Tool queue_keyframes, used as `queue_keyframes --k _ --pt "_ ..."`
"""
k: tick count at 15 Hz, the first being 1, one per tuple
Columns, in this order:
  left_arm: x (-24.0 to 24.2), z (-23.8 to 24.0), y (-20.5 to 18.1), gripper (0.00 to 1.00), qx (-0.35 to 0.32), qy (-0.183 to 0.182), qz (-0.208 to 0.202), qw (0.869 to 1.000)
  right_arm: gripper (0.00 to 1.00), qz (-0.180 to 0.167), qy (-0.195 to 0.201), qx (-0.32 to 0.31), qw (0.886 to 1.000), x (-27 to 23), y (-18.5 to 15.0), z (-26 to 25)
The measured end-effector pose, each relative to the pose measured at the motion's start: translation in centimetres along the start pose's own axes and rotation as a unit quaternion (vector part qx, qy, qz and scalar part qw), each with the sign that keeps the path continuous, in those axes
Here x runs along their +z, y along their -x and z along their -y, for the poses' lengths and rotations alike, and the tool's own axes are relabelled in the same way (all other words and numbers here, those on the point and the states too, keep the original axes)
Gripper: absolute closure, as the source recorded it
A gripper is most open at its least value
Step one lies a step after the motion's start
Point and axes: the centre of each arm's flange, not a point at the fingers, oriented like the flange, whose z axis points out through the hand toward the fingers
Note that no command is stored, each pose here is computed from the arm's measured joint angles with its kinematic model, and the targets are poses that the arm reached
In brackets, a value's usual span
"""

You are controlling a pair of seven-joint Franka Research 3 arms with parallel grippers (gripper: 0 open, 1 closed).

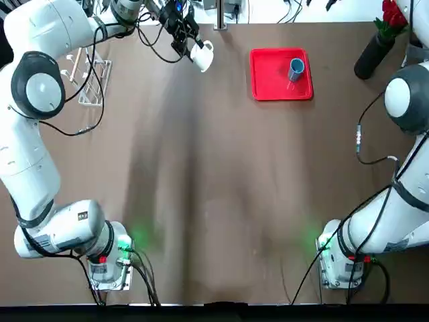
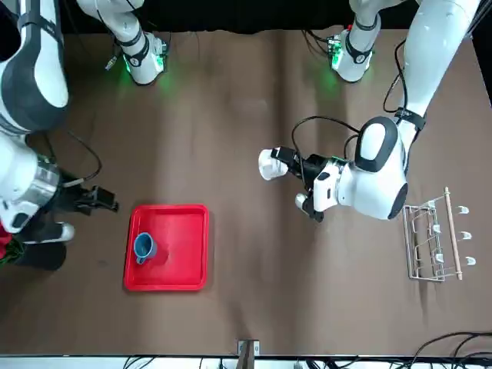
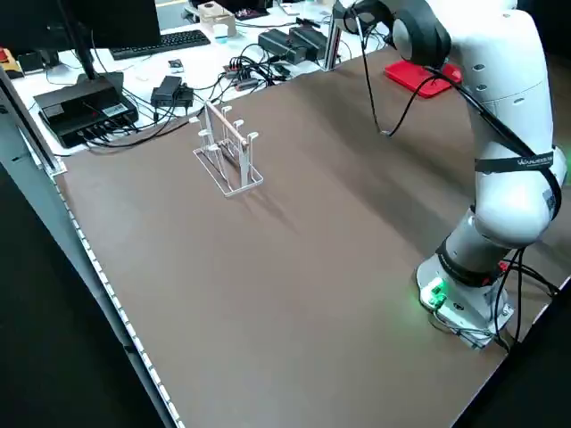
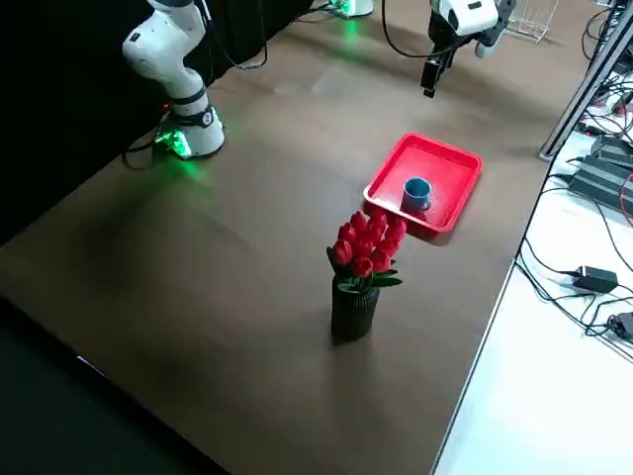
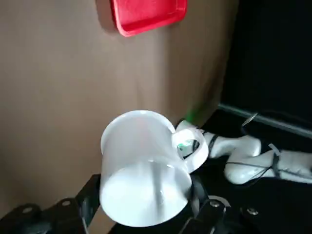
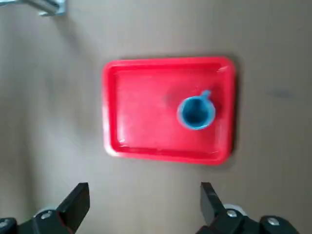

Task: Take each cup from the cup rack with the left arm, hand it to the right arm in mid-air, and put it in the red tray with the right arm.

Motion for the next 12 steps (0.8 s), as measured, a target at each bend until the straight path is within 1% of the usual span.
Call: queue_keyframes --k 3,6,9,10,12 --pt "1.4 -1.0 -0.5 0.22 -0.029 0.018 -0.01 0.999 0.0 0.021 -0.059 -0.007 0.998 1.7 0.6 3.2" --pt "3.2 -2.0 -0.8 0.22 -0.05 0.041 -0.004 0.998 0.0 0.041 -0.108 -0.015 0.993 3.1 1.3 6.4" --pt "4.6 -3.2 -0.8 0.22 -0.064 0.065 0.002 0.996 0.0 0.057 -0.158 -0.012 0.986 4.0 1.7 8.1" --pt "5.5 -3.9 -0.9 0.22 -0.079 0.079 0.001 0.994 0.0 0.066 -0.188 -0.007 0.98 4.6 1.7 8.5" --pt "6.4 -4.6 -1.0 0.22 -0.096 0.084 0.002 0.992 0.0 0.081 -0.211 -0.002 0.974 6.0 1.5 8.9"
